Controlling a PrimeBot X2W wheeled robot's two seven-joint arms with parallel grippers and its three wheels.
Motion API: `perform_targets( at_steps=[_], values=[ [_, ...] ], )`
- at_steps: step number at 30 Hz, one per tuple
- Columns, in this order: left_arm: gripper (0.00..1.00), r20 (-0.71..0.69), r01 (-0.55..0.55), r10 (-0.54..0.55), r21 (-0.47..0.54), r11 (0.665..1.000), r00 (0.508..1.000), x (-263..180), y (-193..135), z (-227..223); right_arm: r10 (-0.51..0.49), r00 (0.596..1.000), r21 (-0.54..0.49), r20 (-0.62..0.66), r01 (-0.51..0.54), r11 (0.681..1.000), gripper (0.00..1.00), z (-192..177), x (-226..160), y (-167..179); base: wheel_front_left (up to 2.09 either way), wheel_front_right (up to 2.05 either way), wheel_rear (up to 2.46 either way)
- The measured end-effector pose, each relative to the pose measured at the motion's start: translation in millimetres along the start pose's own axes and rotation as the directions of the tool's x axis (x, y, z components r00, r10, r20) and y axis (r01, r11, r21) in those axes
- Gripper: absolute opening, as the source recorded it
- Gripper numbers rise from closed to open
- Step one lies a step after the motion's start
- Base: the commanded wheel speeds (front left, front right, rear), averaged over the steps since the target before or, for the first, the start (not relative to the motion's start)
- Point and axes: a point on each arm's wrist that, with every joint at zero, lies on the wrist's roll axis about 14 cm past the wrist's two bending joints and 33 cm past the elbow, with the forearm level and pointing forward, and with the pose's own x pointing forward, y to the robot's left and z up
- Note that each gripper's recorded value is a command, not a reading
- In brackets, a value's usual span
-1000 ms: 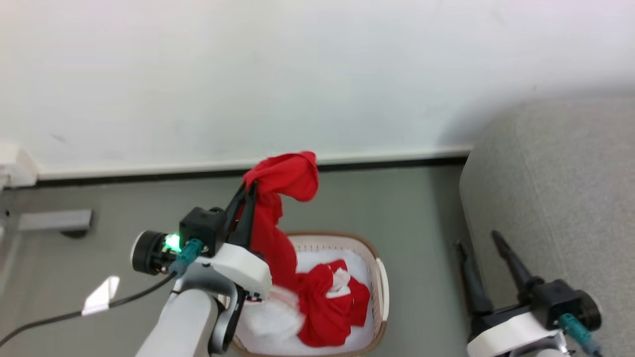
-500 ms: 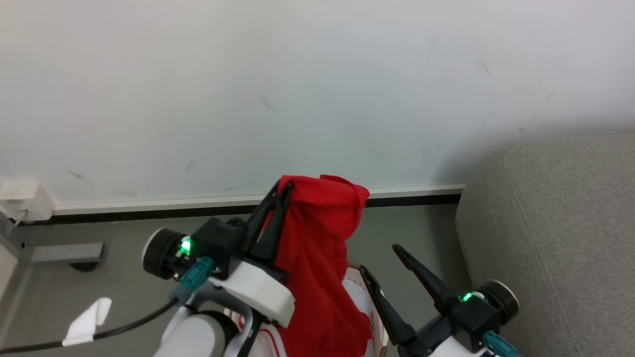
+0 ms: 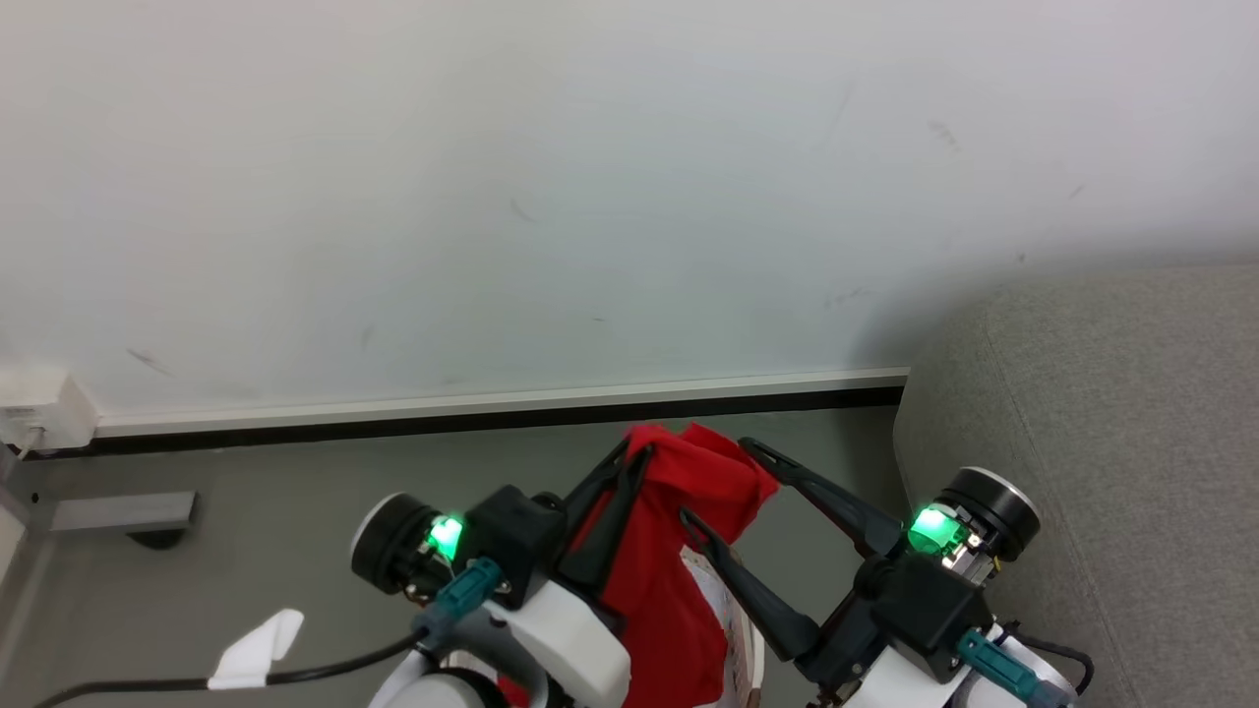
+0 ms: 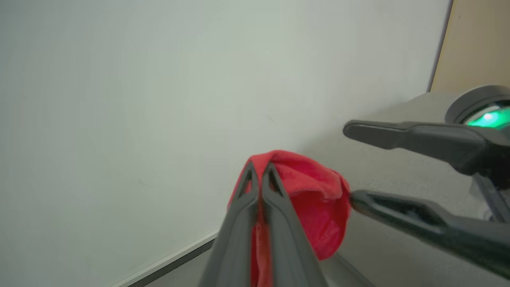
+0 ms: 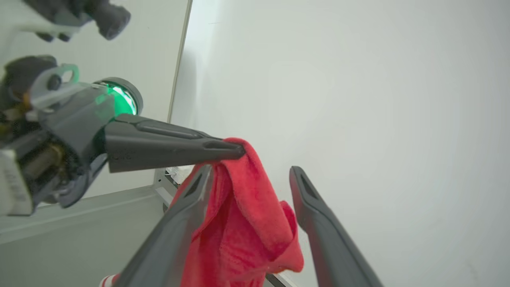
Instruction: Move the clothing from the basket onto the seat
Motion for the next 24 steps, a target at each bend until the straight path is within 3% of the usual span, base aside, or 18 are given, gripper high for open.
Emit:
perform_targets(
  at_steps=[10,20,21,22,23,24],
  values=[
    [0.00,0.014,0.112,-0.112,-0.016,0.994,0.994,0,-33,3,0.031,0.989,-0.095,-0.146,-0.045,0.994,1.00,-19,-9,-6,0.00,0.00,0.00],
    [0.00,0.060,0.200,-0.197,-0.048,0.979,0.979,-2,-58,20,0.078,0.971,-0.016,-0.227,-0.083,0.996,1.00,-46,-9,3,0.00,0.00,0.00],
    [0.00,0.062,0.203,-0.200,-0.050,0.978,0.978,-3,-58,21,0.081,0.971,0.002,-0.224,-0.083,0.997,0.80,-46,-7,5,0.00,0.00,0.00],
    [0.00,0.063,0.204,-0.201,-0.051,0.978,0.978,-3,-59,21,0.084,0.971,0.020,-0.223,-0.082,0.996,0.26,-47,-6,6,0.00,0.00,0.00],
    [0.00,0.065,0.207,-0.203,-0.052,0.977,0.977,-3,-59,22,0.085,0.973,0.037,-0.214,-0.079,0.996,0.00,-47,-5,7,0.00,0.00,0.00],
    [0.00,0.066,0.207,-0.204,-0.053,0.977,0.977,-3,-60,22,0.088,0.974,0.049,-0.208,-0.079,0.996,0.00,-46,-4,9,0.00,0.00,0.00]
  ],
)
